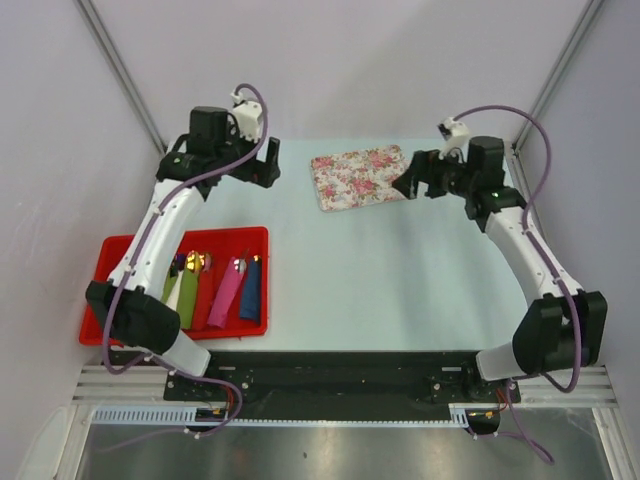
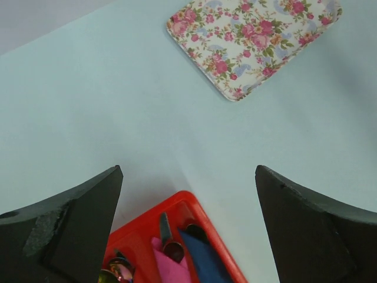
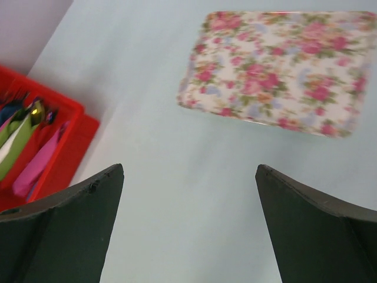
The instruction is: Place the utensils on the paper napkin and roll it up
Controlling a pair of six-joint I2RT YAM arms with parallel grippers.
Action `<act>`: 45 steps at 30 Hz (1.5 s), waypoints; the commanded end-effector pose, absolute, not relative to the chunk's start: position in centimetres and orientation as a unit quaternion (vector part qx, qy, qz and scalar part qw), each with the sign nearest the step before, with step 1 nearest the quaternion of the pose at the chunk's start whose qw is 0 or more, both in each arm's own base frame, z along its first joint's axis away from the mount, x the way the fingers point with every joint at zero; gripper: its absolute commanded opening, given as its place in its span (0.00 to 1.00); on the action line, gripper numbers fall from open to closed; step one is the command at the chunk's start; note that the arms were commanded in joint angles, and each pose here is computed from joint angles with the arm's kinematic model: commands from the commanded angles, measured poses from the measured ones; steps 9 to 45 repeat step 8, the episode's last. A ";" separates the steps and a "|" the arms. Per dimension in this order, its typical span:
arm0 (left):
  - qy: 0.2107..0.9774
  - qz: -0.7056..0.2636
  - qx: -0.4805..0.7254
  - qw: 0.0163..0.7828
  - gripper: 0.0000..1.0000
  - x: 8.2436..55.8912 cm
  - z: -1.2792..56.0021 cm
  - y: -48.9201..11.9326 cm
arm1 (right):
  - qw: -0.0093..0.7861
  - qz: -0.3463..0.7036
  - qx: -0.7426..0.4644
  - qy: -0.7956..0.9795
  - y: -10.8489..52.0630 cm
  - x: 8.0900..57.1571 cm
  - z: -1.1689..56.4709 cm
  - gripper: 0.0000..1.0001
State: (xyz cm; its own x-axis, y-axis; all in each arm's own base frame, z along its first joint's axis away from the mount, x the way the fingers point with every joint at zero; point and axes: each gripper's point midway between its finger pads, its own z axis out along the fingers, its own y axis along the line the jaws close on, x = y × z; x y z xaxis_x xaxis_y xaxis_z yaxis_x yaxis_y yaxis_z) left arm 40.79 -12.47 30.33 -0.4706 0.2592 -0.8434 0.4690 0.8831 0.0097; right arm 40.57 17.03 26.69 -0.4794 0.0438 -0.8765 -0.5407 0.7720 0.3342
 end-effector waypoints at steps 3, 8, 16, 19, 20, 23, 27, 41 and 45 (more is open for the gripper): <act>0.877 -0.128 0.143 0.441 1.00 42.3 26.6 -15.3 | 0.518 0.245 -0.088 0.815 10.0 39.3 24.8 1.00; 0.888 -0.153 0.112 0.419 1.00 42.0 24.8 -15.9 | 0.519 0.233 -0.084 0.818 8.8 37.3 23.9 1.00; 0.888 -0.153 0.112 0.419 1.00 42.0 24.8 -15.9 | 0.519 0.233 -0.084 0.818 8.8 37.3 23.9 1.00; 0.888 -0.153 0.112 0.419 1.00 42.0 24.8 -15.9 | 0.519 0.233 -0.084 0.818 8.8 37.3 23.9 1.00; 0.888 -0.153 0.112 0.419 1.00 42.0 24.8 -15.9 | 0.519 0.233 -0.084 0.818 8.8 37.3 23.9 1.00; 0.888 -0.153 0.112 0.419 1.00 42.0 24.8 -15.9 | 0.519 0.233 -0.084 0.818 8.8 37.3 23.9 1.00; 0.888 -0.153 0.112 0.419 1.00 42.0 24.8 -15.9 | 0.519 0.233 -0.084 0.818 8.8 37.3 23.9 1.00; 0.888 -0.153 0.112 0.419 1.00 42.0 24.8 -15.9 | 0.519 0.233 -0.084 0.818 8.8 37.3 23.9 1.00; 0.888 -0.153 0.112 0.419 1.00 42.0 24.8 -15.9 | 0.519 0.233 -0.084 0.818 8.8 37.3 23.9 1.00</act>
